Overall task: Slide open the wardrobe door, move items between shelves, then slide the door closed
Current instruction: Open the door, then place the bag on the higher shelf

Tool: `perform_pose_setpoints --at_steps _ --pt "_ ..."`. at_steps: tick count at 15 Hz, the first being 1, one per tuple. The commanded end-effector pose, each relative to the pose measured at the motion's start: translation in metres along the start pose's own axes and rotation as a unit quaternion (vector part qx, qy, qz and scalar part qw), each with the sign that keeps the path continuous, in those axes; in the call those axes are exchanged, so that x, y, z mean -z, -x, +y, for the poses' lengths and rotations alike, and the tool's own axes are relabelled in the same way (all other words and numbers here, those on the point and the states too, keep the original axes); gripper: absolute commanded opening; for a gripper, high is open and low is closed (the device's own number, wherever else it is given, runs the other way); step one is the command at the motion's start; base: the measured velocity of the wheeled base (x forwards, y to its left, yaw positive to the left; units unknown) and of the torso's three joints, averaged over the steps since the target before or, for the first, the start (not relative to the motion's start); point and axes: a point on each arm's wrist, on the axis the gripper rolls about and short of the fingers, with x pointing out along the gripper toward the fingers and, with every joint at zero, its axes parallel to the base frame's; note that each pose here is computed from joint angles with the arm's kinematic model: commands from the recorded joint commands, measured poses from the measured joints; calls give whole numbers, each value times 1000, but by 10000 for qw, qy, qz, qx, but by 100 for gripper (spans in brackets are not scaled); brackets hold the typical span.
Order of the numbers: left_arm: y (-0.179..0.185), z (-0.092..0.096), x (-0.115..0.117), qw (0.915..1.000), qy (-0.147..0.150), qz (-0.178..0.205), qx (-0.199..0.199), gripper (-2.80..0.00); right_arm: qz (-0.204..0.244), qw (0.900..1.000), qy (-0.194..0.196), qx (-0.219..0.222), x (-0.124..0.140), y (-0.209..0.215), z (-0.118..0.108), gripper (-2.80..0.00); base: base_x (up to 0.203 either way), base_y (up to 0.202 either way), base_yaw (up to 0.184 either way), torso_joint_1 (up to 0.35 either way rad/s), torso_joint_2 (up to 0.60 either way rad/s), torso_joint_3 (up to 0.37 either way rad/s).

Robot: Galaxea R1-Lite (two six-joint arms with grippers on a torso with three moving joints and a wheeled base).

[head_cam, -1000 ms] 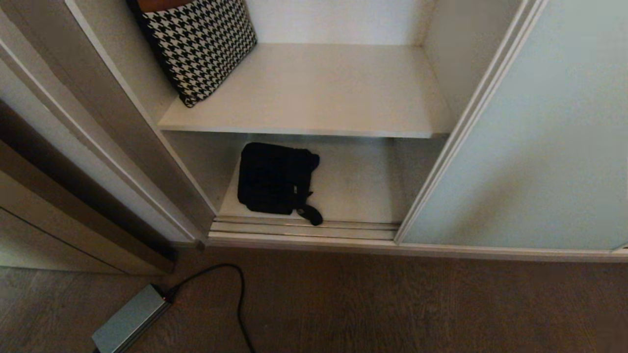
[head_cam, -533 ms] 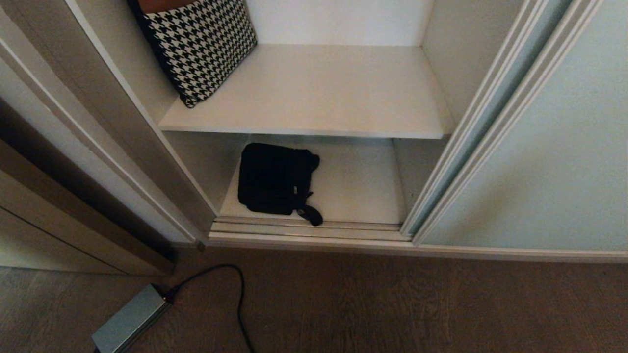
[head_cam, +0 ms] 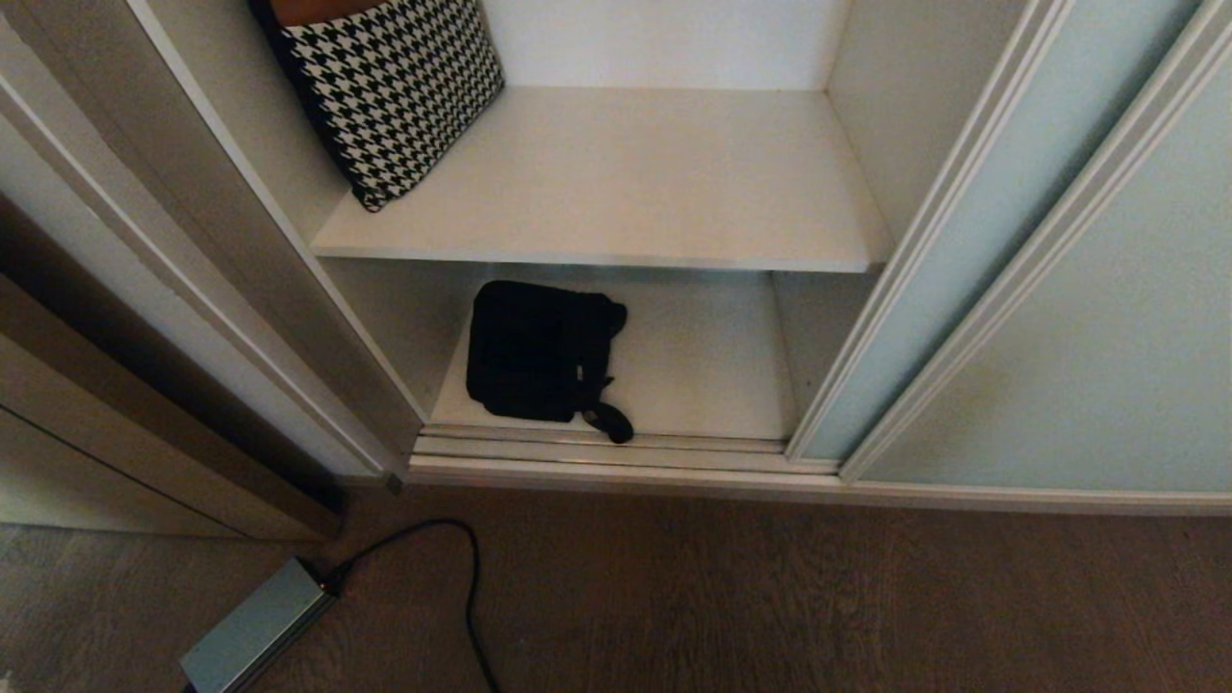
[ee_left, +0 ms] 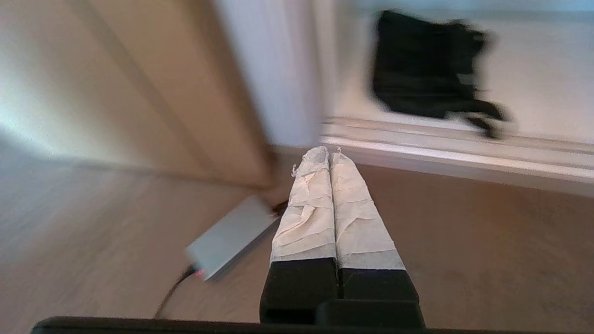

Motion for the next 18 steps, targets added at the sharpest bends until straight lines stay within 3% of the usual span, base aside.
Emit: perform_pose_setpoints --at_steps 1,5,6,8,10,14,16,18 --pt "-1 0 0 9999 -13 42 -134 -280 -3 10000 -2 -10 0 0 0 -280 0 0 0 0 0 0" --pt "-1 -2 -6 9984 -231 -104 511 -280 -13 10000 -4 -2 0 0 0 -280 0 0 0 0 0 0" --pt "-1 -3 -5 9984 -257 -91 494 -280 -11 10000 2 -2 0 0 0 -280 0 0 0 0 0 0" --pt "2 -7 0 9932 -307 -69 1121 -280 -9 10000 -4 -2 0 0 0 -280 0 0 0 0 0 0" --pt "6 -7 10 9930 -254 160 1139 -280 -13 10000 -4 -8 0 0 0 -280 0 0 0 0 0 0" --pt "29 -4 29 9923 -208 -47 1218 -280 -13 10000 -4 -9 0 0 0 -280 0 0 0 0 0 0" --pt "28 -4 31 9933 -18 58 1154 -280 -5 10000 -4 -2 0 0 0 -280 0 0 0 0 0 0" --pt "28 -5 38 9925 -95 364 1160 -280 -11 10000 -4 -4 0 0 0 -280 0 0 0 0 0 0"
